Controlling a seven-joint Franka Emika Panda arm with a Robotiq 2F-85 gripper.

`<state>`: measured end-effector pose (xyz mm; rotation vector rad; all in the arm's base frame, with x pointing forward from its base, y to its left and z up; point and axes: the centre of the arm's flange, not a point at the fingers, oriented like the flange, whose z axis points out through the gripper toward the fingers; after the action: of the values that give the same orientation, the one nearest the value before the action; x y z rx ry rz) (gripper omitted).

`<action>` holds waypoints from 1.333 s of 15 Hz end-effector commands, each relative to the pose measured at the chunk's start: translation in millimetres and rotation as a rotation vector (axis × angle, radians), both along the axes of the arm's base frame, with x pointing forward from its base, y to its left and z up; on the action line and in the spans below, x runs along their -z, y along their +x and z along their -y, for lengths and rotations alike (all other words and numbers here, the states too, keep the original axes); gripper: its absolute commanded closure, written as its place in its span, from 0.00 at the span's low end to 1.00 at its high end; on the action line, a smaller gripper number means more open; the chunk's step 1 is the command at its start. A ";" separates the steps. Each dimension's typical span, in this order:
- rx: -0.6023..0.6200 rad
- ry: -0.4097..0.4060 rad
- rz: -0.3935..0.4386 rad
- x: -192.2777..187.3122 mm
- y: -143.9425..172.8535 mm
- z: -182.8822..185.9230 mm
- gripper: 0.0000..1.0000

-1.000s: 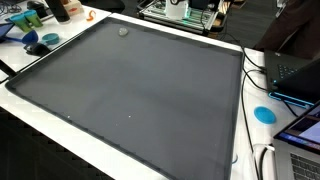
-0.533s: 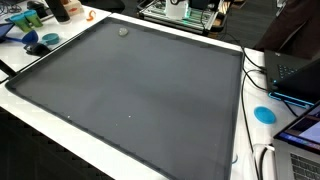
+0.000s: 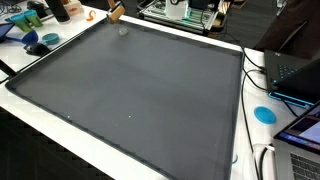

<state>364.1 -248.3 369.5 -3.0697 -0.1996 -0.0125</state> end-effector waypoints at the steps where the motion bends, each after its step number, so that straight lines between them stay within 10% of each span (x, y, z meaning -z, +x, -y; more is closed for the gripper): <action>1: -0.056 -0.003 0.051 27.2 -1.3 1.1 0.75; 20: -0.106 0.111 0.111 74.2 0.7 1.3 0.75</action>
<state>359.8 -256.7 312.9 -2.9678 -0.3770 -0.2325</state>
